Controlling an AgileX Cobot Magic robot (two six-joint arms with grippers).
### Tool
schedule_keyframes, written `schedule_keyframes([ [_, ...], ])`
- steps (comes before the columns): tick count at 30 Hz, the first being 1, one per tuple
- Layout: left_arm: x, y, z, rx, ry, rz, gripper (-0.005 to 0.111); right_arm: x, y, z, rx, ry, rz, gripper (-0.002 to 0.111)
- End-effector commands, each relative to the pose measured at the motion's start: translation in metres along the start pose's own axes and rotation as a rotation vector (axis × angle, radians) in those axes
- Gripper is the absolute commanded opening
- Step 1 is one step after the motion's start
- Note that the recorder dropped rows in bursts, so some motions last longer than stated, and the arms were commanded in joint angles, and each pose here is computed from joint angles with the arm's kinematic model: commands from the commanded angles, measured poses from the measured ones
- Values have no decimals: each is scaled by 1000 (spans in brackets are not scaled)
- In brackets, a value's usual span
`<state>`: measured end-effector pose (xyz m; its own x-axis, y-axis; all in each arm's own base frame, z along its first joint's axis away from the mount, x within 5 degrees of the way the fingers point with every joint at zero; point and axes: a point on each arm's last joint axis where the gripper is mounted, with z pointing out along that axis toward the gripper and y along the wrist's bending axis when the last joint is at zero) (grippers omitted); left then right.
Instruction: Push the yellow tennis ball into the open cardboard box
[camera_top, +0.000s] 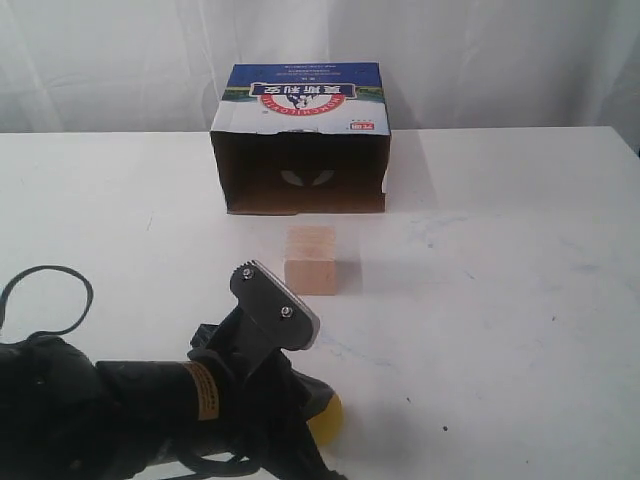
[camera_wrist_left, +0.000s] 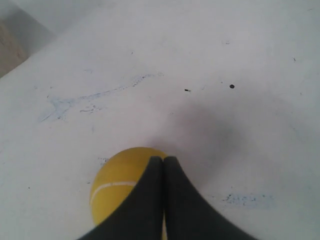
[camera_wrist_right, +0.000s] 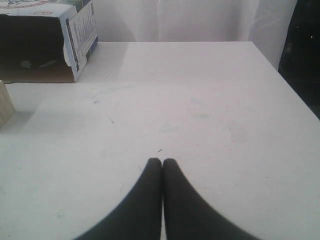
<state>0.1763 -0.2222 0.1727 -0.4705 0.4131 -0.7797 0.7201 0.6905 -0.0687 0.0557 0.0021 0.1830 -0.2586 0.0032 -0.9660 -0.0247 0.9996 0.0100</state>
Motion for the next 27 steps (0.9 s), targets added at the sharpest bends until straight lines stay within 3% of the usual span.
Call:
schedule_keyframes([
  [1,9,-1,-1,5,52,-11,0,0,0,0,-1,-11,3,0],
  [9,32,8,-5,-36,100,-21,0,-1,0,0,-1,-12,3,0],
  [27,28,86,-22,-250,62,-148,0,-1,0,0,-1,-12,3,0],
])
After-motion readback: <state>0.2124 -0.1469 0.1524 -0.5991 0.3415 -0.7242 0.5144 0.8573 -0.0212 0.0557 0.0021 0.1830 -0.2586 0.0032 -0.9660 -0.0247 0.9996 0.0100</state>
